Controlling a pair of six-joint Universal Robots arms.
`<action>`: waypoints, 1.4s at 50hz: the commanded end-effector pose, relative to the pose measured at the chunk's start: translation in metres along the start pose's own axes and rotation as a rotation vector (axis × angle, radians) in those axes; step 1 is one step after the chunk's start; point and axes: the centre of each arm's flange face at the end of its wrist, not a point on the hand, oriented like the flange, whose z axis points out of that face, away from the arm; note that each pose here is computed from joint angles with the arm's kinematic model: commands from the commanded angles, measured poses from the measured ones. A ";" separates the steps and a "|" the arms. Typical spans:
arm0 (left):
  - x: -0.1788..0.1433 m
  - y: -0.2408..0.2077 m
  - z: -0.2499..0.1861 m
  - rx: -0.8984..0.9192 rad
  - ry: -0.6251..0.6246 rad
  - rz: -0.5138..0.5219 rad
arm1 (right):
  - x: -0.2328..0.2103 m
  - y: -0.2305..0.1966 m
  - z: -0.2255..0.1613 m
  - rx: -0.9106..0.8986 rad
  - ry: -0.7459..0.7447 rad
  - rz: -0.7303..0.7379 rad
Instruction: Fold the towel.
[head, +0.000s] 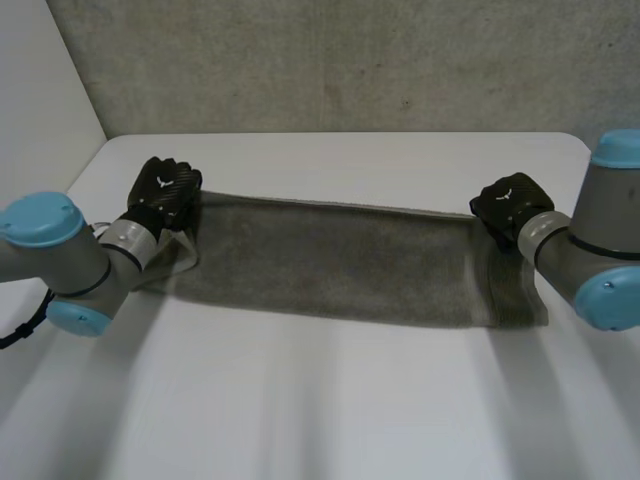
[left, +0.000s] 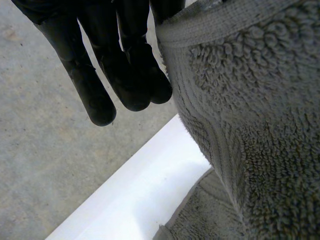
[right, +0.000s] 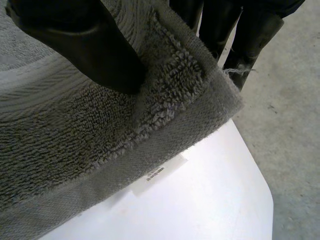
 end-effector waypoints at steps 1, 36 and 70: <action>0.000 0.016 0.016 0.008 -0.002 0.004 | -0.010 0.006 0.022 -0.008 0.050 -0.012; -0.032 0.003 0.050 0.133 -0.026 0.060 | 0.002 -0.022 0.005 0.023 0.121 0.073; -0.047 0.016 0.011 -0.285 0.169 -0.437 | -0.018 -0.001 -0.020 -0.022 0.027 0.081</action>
